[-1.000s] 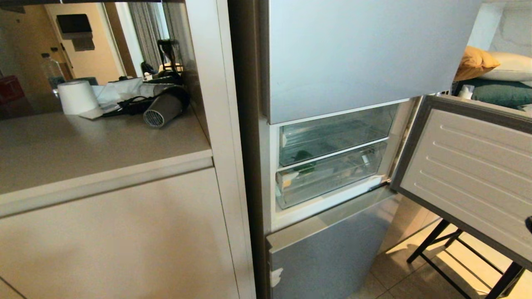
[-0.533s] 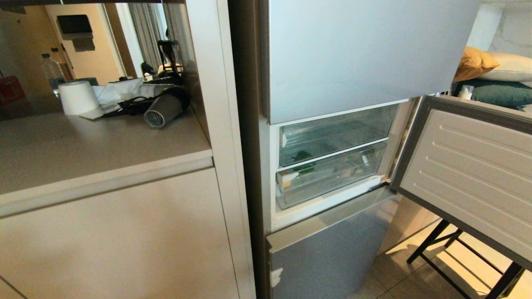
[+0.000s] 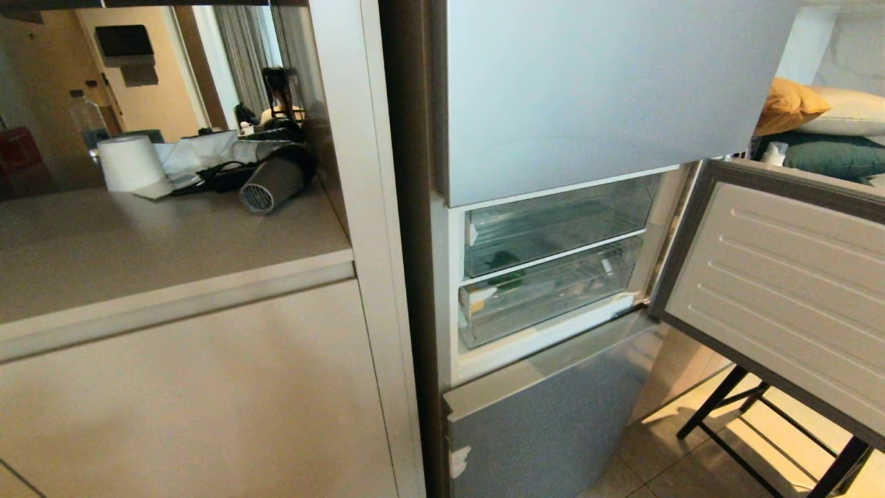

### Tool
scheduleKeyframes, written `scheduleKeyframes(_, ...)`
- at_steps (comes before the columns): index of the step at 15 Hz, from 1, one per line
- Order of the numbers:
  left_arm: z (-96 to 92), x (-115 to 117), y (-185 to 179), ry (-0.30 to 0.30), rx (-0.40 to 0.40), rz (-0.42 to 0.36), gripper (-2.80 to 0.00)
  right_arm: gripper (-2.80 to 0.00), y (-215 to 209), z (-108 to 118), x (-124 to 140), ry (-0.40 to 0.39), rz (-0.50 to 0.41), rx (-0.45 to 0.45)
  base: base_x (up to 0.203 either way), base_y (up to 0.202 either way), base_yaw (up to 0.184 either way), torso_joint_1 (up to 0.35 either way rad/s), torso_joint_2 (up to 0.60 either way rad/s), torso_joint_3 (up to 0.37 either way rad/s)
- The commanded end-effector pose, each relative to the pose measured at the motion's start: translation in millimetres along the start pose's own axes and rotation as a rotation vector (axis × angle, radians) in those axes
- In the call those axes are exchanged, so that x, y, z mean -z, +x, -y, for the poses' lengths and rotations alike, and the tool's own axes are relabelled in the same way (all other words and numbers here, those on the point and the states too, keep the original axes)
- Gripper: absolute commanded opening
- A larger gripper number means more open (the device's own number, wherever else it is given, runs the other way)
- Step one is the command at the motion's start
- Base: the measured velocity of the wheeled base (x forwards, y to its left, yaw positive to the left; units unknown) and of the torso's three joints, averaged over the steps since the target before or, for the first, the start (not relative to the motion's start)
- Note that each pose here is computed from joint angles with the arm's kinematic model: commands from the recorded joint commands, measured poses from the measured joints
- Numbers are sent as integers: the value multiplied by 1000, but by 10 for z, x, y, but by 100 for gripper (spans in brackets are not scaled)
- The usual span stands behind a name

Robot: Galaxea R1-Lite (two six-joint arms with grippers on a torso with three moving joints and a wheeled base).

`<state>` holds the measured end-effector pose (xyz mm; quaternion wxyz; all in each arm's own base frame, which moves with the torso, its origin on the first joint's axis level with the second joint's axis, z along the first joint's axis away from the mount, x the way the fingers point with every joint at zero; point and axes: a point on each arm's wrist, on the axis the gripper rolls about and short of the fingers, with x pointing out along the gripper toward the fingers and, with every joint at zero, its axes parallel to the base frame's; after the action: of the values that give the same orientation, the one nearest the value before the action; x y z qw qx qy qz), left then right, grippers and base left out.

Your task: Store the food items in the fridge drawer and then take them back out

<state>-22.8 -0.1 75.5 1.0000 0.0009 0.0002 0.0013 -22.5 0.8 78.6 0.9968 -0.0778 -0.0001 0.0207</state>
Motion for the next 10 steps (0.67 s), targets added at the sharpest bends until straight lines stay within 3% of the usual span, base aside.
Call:
scheduleKeyframes(1,0,0,0,0,-1,0,-280,-280,-4,-5,26,14,5,-4,0,0,0,0,0,0)
scheduleKeyframes(5,0,0,0,0,1,0,-280,-280,-5,7,29,194,1,52,0,0,0,0,0,0)
scheduleKeyframes(10,0,0,0,0,-1,0,-280,-280,-5,7,30,177,0,49,0,0,0,0,0,0)
